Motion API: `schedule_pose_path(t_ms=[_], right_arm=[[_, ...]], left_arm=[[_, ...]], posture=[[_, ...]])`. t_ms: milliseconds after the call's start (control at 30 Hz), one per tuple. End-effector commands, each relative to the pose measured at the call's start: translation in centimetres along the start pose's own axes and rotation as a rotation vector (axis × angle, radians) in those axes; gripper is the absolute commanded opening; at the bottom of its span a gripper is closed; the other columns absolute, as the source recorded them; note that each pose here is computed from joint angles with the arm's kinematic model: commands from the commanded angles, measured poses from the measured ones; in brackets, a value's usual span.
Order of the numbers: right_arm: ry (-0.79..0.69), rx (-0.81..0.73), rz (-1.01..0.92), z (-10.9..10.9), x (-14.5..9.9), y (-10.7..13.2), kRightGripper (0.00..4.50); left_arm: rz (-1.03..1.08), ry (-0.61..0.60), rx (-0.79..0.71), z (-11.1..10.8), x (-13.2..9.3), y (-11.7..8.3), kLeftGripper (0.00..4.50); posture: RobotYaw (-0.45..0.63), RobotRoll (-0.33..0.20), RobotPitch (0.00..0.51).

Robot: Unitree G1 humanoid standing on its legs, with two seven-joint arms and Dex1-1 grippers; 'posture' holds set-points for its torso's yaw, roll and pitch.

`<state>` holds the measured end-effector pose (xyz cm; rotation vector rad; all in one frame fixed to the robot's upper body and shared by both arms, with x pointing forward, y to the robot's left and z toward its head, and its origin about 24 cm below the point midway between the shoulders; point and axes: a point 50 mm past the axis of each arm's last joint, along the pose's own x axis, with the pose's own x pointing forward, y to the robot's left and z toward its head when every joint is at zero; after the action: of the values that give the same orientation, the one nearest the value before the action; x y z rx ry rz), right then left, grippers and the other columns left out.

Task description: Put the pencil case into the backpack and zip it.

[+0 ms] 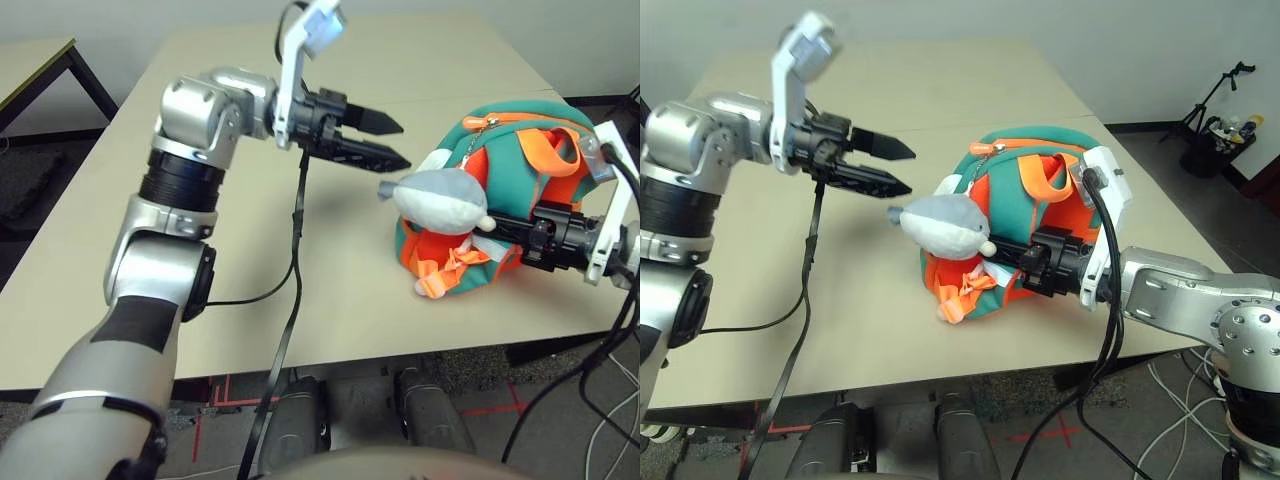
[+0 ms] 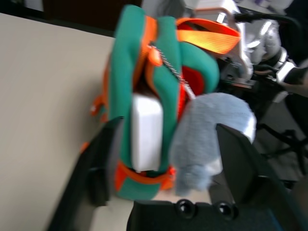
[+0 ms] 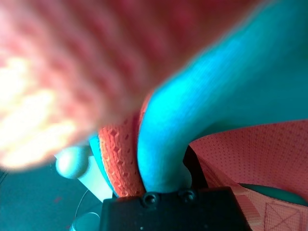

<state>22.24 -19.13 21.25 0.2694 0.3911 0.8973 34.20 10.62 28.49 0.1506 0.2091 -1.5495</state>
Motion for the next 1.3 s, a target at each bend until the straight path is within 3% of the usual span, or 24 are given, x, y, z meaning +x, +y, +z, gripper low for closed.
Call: schedule_pose_path(t_ms=[33, 233, 500, 967, 1300], right_arm=[[0.021, -0.006, 0.028, -0.2, 0.4, 0.3, 0.16], [0.017, -0.005, 0.025, -0.4, 0.5, 0.3, 0.16], [0.012, 0.001, 0.023, -0.6, 0.5, 0.4, 0.16], [0.007, 0.01, 0.032, -0.8, 0.6, 0.6, 0.16], [0.011, 0.015, 0.047, -0.9, 0.9, 0.6, 0.16]], left_arm=[[0.017, 0.048, 0.03, -0.8, 0.7, 0.4, 2.06], [-0.024, 0.062, 0.039, -1.9, 3.0, 0.3, 0.01], [-0.084, 0.083, 0.022, -2.6, 4.6, -0.5, 0.0], [-0.021, 0.095, 0.025, -4.4, 5.6, 0.4, 0.0], [-0.026, 0.039, 0.019, -5.4, 10.5, 0.3, 0.0]], posture=[[-0.1, 0.0, 0.07], [-0.11, 0.0, 0.07], [-0.12, 0.0, 0.077], [-0.11, 0.0, 0.091], [-0.1, 0.0, 0.093]])
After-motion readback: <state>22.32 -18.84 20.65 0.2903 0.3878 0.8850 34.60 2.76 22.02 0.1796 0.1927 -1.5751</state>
